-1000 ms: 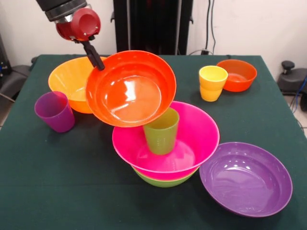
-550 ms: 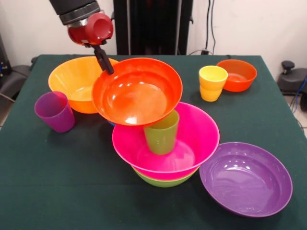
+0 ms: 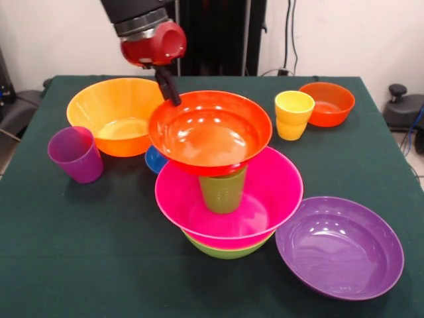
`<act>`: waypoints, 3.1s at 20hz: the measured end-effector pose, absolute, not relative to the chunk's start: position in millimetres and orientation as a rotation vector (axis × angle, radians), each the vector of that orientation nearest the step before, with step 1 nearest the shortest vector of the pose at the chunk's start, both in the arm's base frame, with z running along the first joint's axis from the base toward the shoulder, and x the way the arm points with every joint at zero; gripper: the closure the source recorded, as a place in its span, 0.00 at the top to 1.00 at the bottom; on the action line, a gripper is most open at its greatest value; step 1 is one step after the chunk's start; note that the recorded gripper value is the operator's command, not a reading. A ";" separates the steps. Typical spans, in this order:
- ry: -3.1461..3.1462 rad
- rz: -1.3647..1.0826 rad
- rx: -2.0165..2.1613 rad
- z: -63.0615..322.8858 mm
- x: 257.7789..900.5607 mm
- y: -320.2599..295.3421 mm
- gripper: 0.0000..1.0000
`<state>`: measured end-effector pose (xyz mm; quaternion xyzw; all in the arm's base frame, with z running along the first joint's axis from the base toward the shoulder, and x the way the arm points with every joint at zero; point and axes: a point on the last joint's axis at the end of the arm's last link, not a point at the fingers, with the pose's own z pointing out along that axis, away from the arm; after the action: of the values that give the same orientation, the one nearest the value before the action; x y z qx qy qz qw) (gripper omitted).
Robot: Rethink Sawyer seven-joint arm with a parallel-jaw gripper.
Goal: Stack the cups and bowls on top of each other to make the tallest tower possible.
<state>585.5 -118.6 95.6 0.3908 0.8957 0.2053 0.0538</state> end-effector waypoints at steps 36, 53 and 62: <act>2.739 0.593 1.200 84.5 617.2 -134.6 0.00; 2.738 0.587 1.188 88.9 628.5 -138.7 0.00; 2.768 0.569 1.147 86.8 631.8 -118.3 0.00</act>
<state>631.8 -118.3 86.8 0.3756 0.9067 0.1864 0.0459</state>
